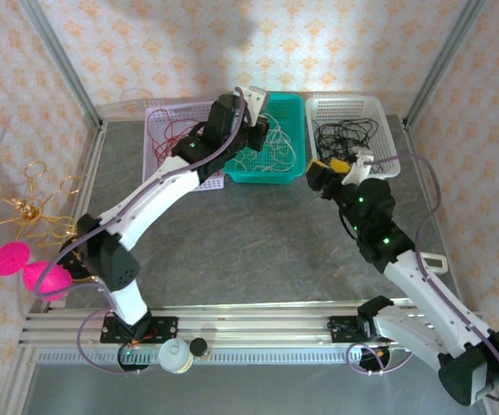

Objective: Untangle the cables

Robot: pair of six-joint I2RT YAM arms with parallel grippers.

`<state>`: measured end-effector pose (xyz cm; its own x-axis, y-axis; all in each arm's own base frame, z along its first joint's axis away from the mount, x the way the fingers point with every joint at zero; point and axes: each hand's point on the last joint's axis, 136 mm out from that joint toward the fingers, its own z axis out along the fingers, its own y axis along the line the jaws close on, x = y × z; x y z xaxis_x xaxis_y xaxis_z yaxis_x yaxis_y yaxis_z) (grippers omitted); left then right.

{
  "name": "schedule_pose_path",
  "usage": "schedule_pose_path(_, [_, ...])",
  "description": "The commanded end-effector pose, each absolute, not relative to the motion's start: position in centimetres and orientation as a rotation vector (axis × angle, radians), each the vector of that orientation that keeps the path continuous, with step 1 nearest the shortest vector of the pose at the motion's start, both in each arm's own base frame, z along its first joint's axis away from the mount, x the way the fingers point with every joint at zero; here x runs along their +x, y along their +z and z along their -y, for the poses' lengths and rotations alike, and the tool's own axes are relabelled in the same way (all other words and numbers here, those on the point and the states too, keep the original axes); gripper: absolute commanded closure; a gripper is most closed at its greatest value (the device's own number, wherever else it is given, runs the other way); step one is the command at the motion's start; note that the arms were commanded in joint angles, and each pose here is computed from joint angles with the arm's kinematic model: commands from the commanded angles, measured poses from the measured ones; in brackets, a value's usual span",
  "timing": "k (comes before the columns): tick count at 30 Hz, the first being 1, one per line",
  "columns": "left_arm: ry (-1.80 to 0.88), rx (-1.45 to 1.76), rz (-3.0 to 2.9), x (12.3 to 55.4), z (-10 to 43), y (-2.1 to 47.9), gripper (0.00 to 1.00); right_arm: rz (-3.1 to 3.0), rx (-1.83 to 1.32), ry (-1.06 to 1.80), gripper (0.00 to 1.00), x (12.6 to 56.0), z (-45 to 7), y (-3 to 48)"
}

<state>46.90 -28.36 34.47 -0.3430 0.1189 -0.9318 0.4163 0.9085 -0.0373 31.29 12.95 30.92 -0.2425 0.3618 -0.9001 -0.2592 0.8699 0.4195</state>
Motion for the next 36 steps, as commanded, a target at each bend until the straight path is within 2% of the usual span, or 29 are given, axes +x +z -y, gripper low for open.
schedule_pose_path(1, [-0.293, 0.355, -1.850, 50.9, 28.7, 34.7, 1.00, -1.832, 0.188, 0.374, 0.33, 30.0, -9.1, 26.8])
schedule_pose_path(8, [-0.269, 0.305, -1.953, 57.8, 30.7, 25.7, 1.00, -1.807, 0.431, 0.162, 0.28, 27.4, -3.2, 22.7])
schedule_pose_path(10, [-0.270, 0.260, -2.004, 59.4, 30.8, 22.5, 0.85, -1.775, 0.481, 0.110, 0.28, 27.2, -2.0, 21.7])
schedule_pose_path(12, [-0.268, 0.241, -2.053, 60.2, 31.0, 19.7, 0.56, -1.772, 0.489, 0.031, 0.27, 27.4, -1.2, 19.2])
schedule_pose_path(14, [-0.274, 0.226, -2.079, 60.2, 31.1, 18.3, 0.43, -1.774, 0.455, -0.031, 0.26, 27.6, -0.9, 17.0])
schedule_pose_path(17, [-0.291, 0.227, -2.069, 58.8, 31.0, 19.3, 0.15, -1.727, 0.437, -0.088, 0.22, 28.0, -0.3, 17.2])
schedule_pose_path(18, [-0.282, 0.232, -2.060, 58.1, 30.7, 19.7, 0.10, -1.692, 0.419, -0.108, 0.20, 28.1, -0.2, 17.5])
schedule_pose_path(21, [-0.246, 0.228, -2.005, 55.1, 29.0, 23.5, 0.06, -1.611, 0.326, -0.174, 0.13, 28.2, 0.6, 16.7])
schedule_pose_path(24, [-0.226, 0.185, -1.939, 51.0, 25.8, 27.0, 0.04, -1.611, 0.342, -0.101, 0.11, 28.9, 1.5, 15.2])
schedule_pose_path(26, [-0.171, 0.145, -1.920, 48.1, 22.7, 27.4, 0.04, -1.589, 0.310, -0.023, 0.10, 29.7, 1.1, 15.5])
schedule_pose_path(29, [-0.042, 0.045, -1.909, 43.5, 16.8, 26.1, 0.05, -1.570, 0.307, 0.107, 0.08, 31.2, 1.0, 15.8])
schedule_pose_path(34, [0.062, -0.122, -1.903, 36.8, 7.3, 20.3, 0.06, -1.587, 0.227, 0.082, 0.10, 34.1, 1.4, 15.8])
schedule_pose_path(36, [0.088, -0.173, -1.909, 35.0, 4.1, 18.2, 0.08, -1.546, 0.203, 0.077, 0.10, 33.9, 1.3, 15.6])
